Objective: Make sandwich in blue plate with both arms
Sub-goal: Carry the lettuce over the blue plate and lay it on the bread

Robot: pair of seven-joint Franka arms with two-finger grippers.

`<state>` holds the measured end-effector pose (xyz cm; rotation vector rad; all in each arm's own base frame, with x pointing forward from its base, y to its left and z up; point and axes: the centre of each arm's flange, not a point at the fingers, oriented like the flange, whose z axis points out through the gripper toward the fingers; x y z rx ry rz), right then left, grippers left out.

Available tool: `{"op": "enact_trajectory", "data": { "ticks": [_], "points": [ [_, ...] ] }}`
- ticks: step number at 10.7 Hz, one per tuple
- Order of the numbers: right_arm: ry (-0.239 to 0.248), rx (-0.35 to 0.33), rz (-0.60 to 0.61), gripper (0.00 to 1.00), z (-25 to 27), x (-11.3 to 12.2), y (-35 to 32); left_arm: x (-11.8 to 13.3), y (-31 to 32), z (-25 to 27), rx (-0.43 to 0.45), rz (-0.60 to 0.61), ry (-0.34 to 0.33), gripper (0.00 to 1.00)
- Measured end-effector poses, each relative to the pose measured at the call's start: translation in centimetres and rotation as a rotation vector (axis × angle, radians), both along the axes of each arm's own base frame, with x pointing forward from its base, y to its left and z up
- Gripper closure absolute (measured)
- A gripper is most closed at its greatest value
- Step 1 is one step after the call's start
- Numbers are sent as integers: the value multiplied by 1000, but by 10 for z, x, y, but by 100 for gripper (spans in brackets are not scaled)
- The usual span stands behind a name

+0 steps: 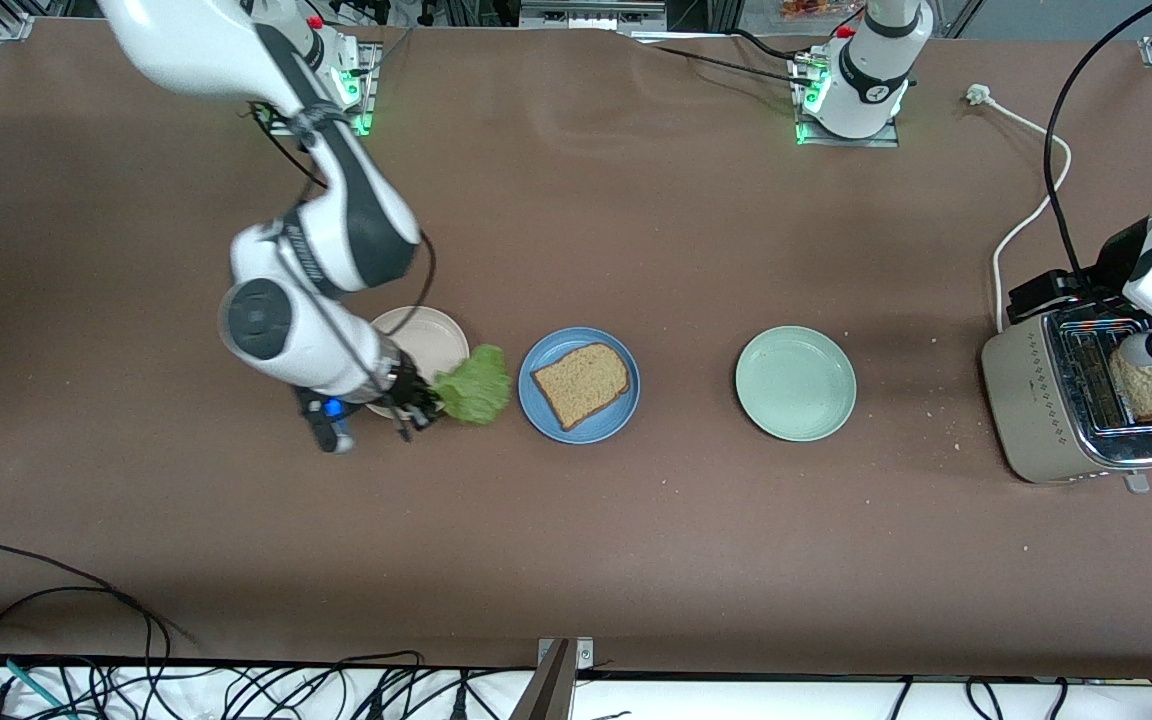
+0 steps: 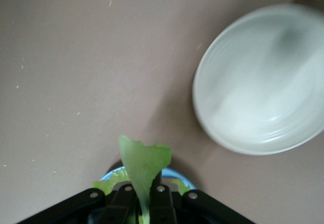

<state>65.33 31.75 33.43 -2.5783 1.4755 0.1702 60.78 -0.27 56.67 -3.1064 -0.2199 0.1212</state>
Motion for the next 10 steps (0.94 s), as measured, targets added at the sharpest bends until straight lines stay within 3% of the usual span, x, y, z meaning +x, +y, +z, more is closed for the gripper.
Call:
{"op": "enact_trajectory", "data": {
  "ticks": [2, 6, 7, 10],
  "points": [
    [-58, 39, -83, 94, -43, -17, 67, 0, 1, -1, 0, 1, 2, 0],
    [-26, 26, -60, 94, -95, -52, 120, 1, 1, -3, -1, 1, 5, 0],
    [-23, 24, -45, 90, -96, -59, 129, 1, 1, -3, -1, 1, 5, 0],
    [-25, 22, -38, 53, -96, -63, 135, 1, 1, -3, -1, 1, 5, 0]
  ]
}}
